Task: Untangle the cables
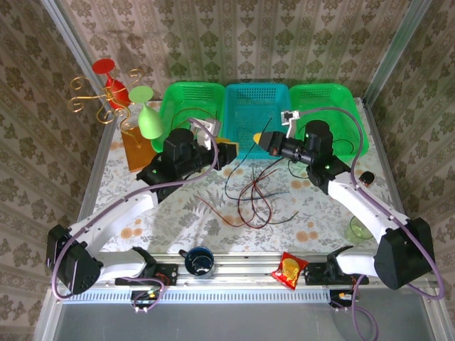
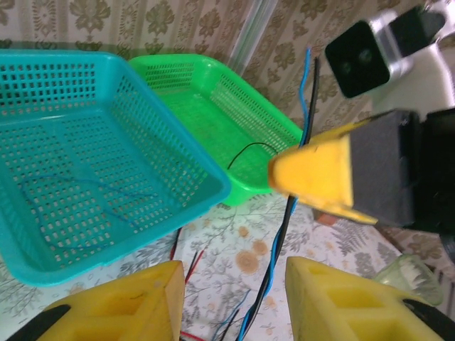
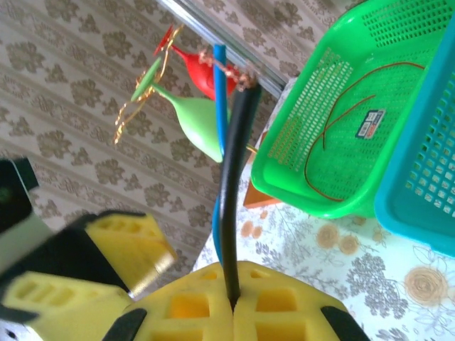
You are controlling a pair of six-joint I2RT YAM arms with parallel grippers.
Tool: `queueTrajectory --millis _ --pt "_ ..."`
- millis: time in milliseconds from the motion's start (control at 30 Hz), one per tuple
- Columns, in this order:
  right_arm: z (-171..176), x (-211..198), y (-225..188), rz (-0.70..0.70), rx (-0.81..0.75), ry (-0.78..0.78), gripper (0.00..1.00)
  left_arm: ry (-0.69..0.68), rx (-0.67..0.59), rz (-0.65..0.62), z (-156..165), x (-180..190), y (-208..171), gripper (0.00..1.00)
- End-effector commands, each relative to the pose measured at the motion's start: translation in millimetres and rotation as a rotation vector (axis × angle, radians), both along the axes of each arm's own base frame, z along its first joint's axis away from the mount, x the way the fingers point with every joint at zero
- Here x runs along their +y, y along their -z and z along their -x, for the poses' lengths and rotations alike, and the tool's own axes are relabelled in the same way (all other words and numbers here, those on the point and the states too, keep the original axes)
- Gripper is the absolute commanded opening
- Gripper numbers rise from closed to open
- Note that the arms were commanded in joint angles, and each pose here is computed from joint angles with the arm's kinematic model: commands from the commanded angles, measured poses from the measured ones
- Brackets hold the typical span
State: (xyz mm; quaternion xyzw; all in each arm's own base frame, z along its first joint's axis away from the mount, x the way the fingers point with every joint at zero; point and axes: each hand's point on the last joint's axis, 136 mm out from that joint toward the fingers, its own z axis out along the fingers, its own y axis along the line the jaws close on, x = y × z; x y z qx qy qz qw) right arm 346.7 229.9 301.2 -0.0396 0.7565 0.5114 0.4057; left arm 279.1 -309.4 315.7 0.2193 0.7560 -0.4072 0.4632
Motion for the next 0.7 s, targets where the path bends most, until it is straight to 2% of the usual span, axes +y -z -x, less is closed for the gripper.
queueTrajectory --millis 0,233,433,667 --pt "18.4 4.7 0.9 0.06 -0.062 -0.065 0.0 0.064 -0.022 0.106 4.9 -8.1 -41.4 0.41" --pt "34.6 14.3 -5.2 0.077 -0.107 -0.124 0.0 0.167 -0.005 0.188 1.1 -33.8 -61.0 0.41" --pt "47.1 20.8 -8.8 0.073 -0.111 -0.172 0.0 0.247 0.026 0.252 -4.8 -54.8 -73.5 0.32" --pt "50.6 23.2 -13.5 0.069 -0.121 -0.191 0.0 0.268 0.054 0.263 -7.0 -61.3 -69.8 0.28"
